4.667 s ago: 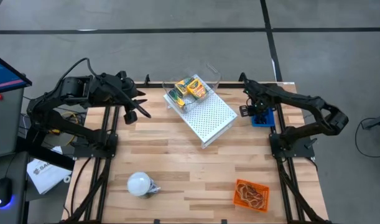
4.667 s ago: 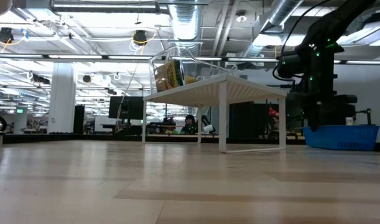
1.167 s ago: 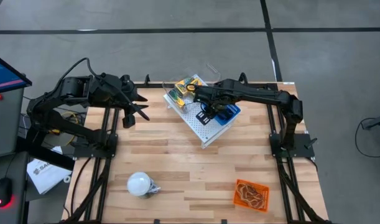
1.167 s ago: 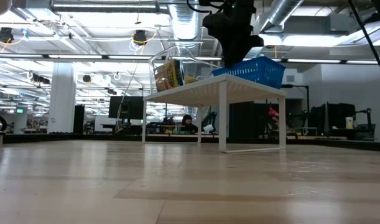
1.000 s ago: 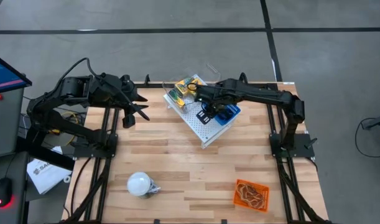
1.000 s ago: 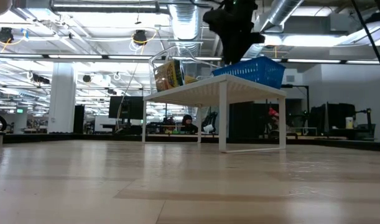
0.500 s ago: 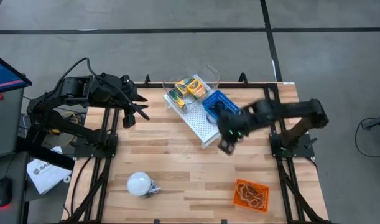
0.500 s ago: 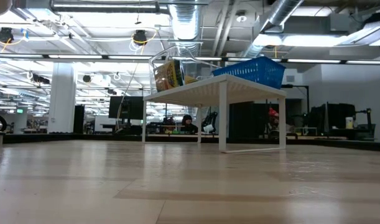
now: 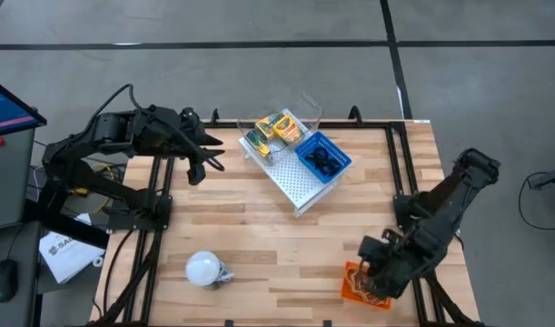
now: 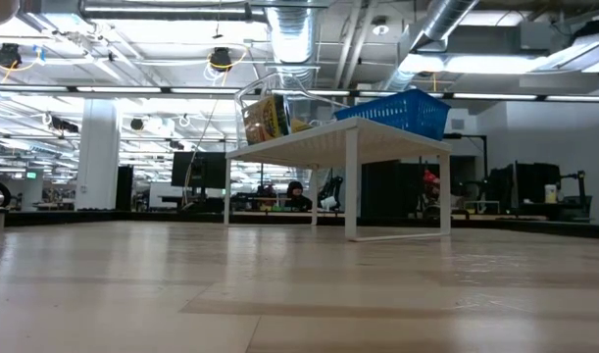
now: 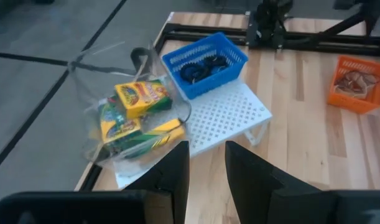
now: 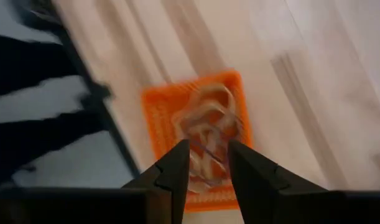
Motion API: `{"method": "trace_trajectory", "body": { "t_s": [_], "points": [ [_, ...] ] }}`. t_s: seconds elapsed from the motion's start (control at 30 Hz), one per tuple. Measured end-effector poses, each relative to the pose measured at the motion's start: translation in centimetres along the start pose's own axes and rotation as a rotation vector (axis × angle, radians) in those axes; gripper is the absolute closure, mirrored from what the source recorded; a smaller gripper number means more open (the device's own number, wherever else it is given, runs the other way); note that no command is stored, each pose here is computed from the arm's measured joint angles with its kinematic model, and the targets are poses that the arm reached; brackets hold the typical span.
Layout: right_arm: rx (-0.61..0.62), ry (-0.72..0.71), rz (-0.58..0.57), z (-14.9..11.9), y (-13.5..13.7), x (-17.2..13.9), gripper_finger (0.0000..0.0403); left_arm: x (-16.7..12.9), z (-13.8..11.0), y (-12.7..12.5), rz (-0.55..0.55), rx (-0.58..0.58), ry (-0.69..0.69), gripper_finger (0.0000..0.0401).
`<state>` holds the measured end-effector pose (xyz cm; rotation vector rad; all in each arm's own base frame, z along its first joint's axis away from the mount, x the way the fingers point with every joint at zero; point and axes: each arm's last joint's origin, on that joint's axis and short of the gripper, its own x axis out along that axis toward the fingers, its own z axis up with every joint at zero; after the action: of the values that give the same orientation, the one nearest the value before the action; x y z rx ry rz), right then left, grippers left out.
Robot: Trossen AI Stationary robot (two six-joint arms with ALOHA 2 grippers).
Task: Pick & Place Office Desk Supplies
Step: Put the orange bin on the shelf
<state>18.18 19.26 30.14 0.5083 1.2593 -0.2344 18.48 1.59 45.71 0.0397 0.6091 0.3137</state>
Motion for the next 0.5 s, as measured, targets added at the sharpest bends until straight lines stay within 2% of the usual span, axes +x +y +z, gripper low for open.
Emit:
{"method": "trace_trajectory", "body": {
  "t_s": [0.13,0.3,0.4,0.5],
  "points": [
    [0.037,0.018,-0.042,-1.9,-0.9,2.4,0.0286,0.8,0.2,-1.0,-0.029,0.024,0.015,0.0309],
    [0.117,0.01,0.036,-2.8,-1.1,5.0,0.0254,1.1,-0.1,-2.4,-0.059,0.076,0.055,0.0309],
    [0.107,0.044,-0.013,-2.7,-1.6,6.0,0.0231,0.8,-0.7,-3.0,-0.053,0.115,0.107,0.0309],
    [0.034,0.094,-0.034,-1.8,-2.0,6.3,0.021,0.0,-1.3,-3.4,-0.08,0.126,0.124,0.0309]
  ]
}}
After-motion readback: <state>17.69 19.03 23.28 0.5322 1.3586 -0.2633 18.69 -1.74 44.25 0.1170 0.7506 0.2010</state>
